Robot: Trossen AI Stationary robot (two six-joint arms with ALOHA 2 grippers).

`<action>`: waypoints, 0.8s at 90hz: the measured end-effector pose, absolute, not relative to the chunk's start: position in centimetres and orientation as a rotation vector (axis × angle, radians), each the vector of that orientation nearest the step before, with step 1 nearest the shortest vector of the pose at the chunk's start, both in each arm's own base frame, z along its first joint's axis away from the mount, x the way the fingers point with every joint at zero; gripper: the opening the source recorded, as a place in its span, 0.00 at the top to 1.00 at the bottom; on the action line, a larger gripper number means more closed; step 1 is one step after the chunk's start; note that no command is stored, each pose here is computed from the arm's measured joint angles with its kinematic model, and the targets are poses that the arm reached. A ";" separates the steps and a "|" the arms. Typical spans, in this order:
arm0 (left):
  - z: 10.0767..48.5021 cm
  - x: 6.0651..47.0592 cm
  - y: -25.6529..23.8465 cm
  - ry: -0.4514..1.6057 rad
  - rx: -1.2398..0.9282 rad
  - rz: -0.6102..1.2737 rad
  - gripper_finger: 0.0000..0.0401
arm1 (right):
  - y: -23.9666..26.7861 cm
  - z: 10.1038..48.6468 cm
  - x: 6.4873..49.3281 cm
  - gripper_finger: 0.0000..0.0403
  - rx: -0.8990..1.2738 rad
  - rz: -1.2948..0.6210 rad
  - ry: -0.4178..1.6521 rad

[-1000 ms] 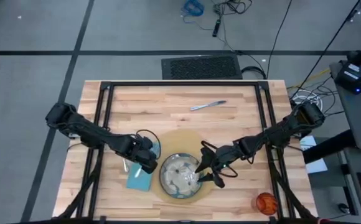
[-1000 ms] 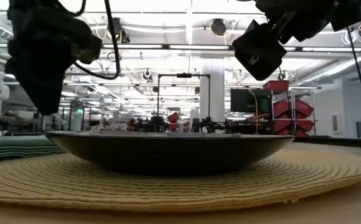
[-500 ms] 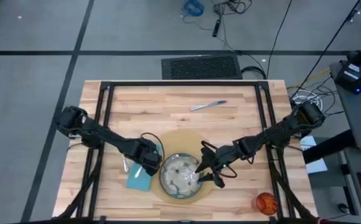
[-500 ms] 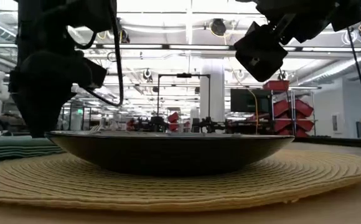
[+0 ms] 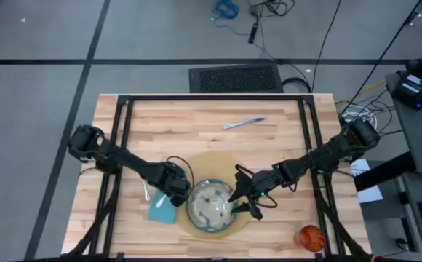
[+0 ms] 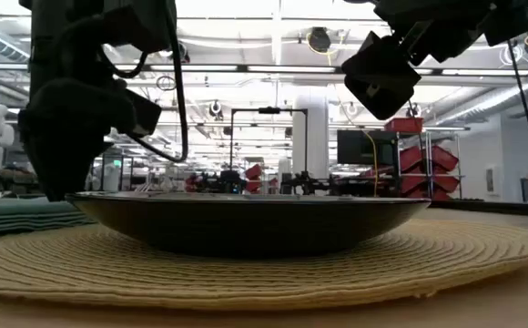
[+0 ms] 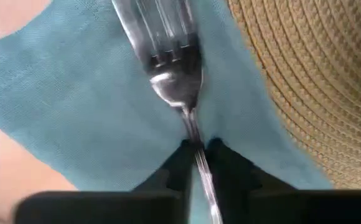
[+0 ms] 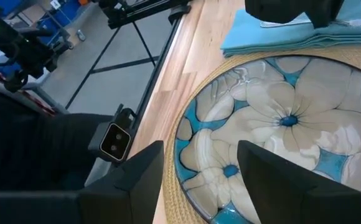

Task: Set table place
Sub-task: Put the silver fork on the blue napkin

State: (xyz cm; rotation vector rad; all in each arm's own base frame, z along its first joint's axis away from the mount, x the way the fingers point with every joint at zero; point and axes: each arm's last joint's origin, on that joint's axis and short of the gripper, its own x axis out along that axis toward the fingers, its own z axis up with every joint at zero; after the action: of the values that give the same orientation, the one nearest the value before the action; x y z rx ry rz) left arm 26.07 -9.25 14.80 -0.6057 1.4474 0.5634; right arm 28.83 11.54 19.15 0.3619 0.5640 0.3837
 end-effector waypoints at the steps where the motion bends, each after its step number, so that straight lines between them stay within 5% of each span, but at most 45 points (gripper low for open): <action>1: 14.8 26.1 -9.2 1.448 -0.605 0.563 0.98 | 11.5 19.2 28.8 0.51 0.362 0.384 0.564; 72: 20.2 25.3 -9.0 1.378 -0.768 0.653 1.00 | 11.5 19.2 28.8 0.51 0.362 0.387 0.563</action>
State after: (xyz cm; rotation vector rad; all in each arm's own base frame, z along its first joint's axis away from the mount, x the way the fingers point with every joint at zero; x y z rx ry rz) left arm 25.30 -8.99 20.24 -0.7684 1.3777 0.6531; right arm 28.83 11.55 19.17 0.3620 0.5628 0.3868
